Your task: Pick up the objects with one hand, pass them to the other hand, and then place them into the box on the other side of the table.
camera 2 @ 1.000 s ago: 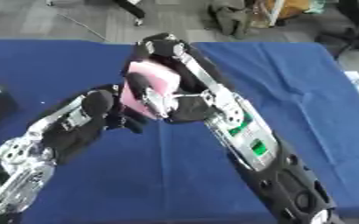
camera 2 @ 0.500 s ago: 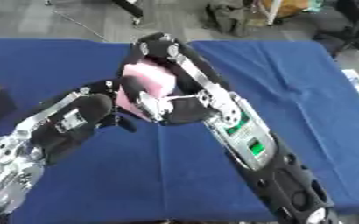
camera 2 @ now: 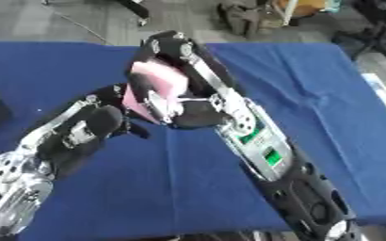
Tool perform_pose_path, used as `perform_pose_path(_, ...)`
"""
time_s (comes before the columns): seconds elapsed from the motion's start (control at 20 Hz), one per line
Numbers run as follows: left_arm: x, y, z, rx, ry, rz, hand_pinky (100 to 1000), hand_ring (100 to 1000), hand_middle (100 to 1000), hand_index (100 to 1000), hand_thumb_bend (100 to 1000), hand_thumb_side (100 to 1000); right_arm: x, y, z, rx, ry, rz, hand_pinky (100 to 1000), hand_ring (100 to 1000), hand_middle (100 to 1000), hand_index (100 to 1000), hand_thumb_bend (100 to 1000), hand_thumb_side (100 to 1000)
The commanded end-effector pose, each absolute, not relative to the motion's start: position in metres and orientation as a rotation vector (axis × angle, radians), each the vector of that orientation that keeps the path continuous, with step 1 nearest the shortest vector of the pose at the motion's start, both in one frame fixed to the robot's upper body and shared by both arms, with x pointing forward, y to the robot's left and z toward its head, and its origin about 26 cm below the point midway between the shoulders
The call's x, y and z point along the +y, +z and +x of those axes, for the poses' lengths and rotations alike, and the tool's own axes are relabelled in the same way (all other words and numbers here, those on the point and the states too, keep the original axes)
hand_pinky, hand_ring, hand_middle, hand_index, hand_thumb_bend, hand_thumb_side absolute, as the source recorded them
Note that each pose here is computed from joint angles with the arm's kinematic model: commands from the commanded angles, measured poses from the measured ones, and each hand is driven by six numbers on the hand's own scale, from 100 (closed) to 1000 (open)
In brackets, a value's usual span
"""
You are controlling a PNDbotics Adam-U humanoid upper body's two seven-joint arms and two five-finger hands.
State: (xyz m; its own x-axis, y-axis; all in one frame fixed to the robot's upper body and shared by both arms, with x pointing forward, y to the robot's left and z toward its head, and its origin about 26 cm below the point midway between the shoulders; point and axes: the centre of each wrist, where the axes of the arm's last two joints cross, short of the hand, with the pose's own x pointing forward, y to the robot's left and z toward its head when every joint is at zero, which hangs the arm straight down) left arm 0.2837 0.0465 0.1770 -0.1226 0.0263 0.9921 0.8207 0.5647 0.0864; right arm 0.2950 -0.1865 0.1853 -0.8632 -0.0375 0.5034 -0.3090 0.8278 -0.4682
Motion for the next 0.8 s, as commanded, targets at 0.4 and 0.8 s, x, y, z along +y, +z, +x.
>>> perform_pose_path(0.4,0.027,0.163,0.287,-1.564,-0.682,-0.802,669,722,667,820,1000,556,-0.188,0.189,0.293,-2.543,0.631,0.296,100,232,176,293,100,470)
perform_pose_path(0.8,0.022,0.157,0.290,-1.542,-0.639,-0.798,664,713,662,820,1000,557,-0.189,0.185,0.292,-2.547,0.586,0.306,100,246,185,303,100,470)
